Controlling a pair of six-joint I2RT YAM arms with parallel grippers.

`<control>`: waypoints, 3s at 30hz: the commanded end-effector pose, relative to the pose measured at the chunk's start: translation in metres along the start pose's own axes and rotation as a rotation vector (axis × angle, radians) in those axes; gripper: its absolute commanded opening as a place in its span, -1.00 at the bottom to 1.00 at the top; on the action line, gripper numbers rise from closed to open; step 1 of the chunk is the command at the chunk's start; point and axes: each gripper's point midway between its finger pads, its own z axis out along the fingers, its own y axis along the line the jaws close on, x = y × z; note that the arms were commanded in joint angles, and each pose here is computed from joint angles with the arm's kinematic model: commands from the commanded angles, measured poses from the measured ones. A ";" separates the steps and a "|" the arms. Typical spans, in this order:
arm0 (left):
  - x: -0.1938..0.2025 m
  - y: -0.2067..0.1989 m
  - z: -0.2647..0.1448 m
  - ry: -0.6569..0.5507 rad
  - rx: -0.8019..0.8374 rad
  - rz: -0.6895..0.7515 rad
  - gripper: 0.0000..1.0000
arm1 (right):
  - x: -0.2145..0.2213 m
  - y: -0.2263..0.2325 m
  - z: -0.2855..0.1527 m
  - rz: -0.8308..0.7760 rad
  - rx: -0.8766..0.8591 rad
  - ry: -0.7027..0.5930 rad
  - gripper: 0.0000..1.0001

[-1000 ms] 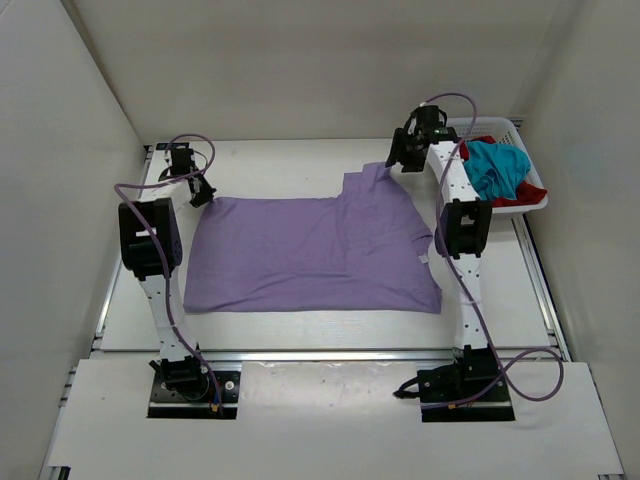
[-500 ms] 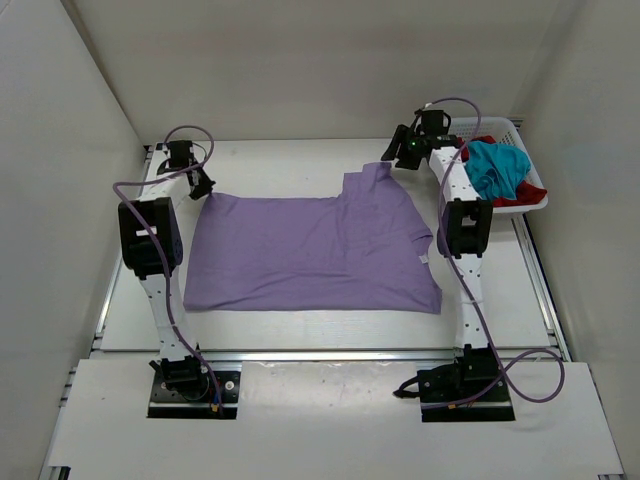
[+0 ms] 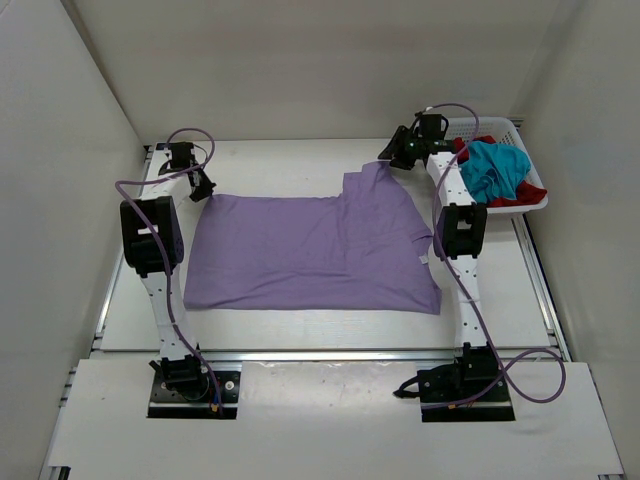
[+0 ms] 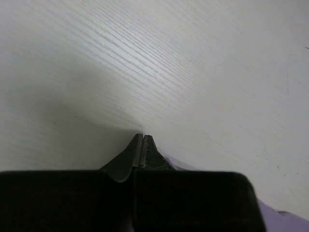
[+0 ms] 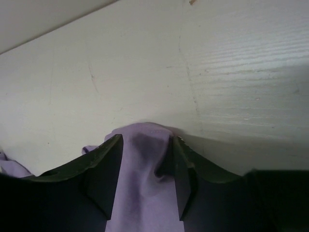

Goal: Fold and stack the t-shirts
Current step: Grap the side of the flattened tshirt furthest away from the robot with both arms, then fold the other side of the tshirt into a rectangle

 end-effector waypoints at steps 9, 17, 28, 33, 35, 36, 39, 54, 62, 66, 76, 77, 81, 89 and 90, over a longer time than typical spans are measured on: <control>-0.016 -0.010 -0.009 -0.042 0.025 0.008 -1.00 | -0.027 0.004 -0.005 -0.037 0.041 -0.104 -0.46; -0.014 -0.010 -0.011 -0.039 0.021 0.018 -1.00 | -0.026 0.012 -0.002 -0.053 0.047 -0.116 -0.98; -0.012 -0.001 -0.036 -0.058 0.053 -0.027 -1.00 | -0.035 0.098 -0.113 -0.223 -0.125 0.004 -0.99; -0.008 -0.006 -0.050 -0.054 0.059 0.007 -1.00 | -0.028 0.108 -0.142 -0.263 -0.100 0.036 -1.00; -0.003 -0.003 -0.055 -0.054 0.072 -0.014 -1.00 | -0.032 0.119 -0.166 -0.299 -0.078 0.013 -1.00; -0.009 -0.006 -0.062 -0.069 0.093 -0.030 -1.00 | -0.020 0.112 -0.161 -0.300 -0.051 0.049 -1.00; -0.007 -0.012 -0.073 -0.074 0.126 -0.036 -1.00 | 0.023 0.092 -0.167 -0.337 0.045 0.122 -0.99; -0.003 0.014 -0.105 -0.081 0.151 -0.131 -1.00 | 0.103 0.074 -0.232 -0.264 0.075 -0.015 -1.00; 0.002 0.025 -0.125 -0.092 0.152 -0.148 -1.00 | 0.146 0.069 -0.274 -0.228 0.058 -0.078 -1.00; 0.003 0.033 -0.135 -0.107 0.149 -0.162 -1.00 | 0.160 0.066 -0.289 -0.225 0.065 -0.101 -1.00; 0.015 0.057 -0.150 -0.116 0.135 -0.195 -1.00 | 0.214 0.035 -0.327 -0.199 0.088 -0.109 -1.00; 0.015 0.059 -0.150 -0.121 0.127 -0.194 -1.00 | 0.226 0.027 -0.325 -0.189 0.094 -0.082 -1.00; 0.023 0.063 -0.146 -0.094 0.125 -0.204 -1.00 | 0.246 0.010 -0.335 -0.154 0.110 -0.082 -1.00; 0.043 0.076 -0.136 -0.039 0.079 -0.200 -1.00 | 0.268 -0.002 -0.350 -0.106 0.124 -0.078 -1.00; 0.045 0.075 -0.134 -0.033 0.074 -0.199 -1.00 | 0.276 -0.002 -0.348 -0.081 0.109 -0.055 -1.00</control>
